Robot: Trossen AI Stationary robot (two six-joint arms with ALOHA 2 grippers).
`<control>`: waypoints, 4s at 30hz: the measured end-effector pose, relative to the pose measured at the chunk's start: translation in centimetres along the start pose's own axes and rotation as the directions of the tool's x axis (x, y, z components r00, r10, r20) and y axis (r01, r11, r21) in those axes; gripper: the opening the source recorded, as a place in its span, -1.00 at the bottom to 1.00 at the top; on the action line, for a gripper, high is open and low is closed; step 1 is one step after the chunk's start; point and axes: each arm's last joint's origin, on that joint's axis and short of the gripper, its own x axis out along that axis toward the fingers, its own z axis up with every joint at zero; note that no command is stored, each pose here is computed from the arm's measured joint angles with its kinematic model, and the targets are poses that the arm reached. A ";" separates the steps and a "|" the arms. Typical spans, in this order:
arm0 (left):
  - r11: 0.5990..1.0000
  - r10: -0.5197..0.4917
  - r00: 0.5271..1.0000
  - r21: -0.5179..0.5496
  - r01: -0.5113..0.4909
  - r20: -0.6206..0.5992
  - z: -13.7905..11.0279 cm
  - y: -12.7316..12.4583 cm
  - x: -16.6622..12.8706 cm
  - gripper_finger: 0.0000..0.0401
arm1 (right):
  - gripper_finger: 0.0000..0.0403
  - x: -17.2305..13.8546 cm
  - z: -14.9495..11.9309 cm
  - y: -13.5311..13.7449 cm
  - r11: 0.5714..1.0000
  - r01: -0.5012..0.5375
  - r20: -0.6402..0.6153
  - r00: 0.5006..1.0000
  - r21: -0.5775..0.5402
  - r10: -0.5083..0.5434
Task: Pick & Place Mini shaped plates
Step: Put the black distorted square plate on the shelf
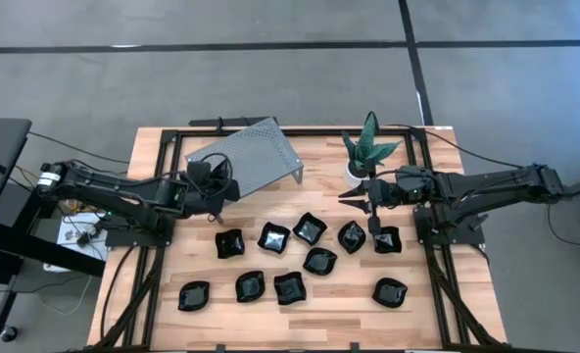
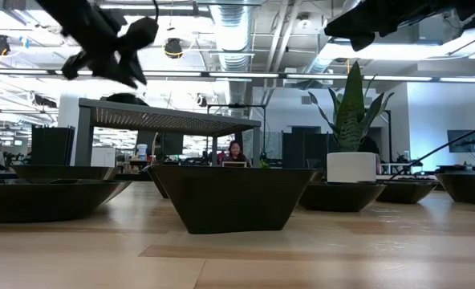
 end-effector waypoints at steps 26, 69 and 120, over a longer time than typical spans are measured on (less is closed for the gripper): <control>0.593 -0.699 0.645 0.254 0.764 -0.310 -7.5 -10.0 -10.0 -0.60 | -0.76 0.0 0.0 0.0 1.000 -0.001 -0.004 1.000 0.000 0.001; 0.666 -0.258 0.703 0.405 0.626 -0.663 -14.6 -2.0 -5.4 -0.32 | -0.76 0.0 0.0 0.0 1.000 -0.001 -0.004 1.000 0.000 0.001; 0.797 -0.180 0.963 0.543 0.264 -0.203 2.5 -9.4 5.8 -0.97 | -0.76 0.0 0.0 0.0 0.999 -0.001 -0.001 1.000 0.033 0.001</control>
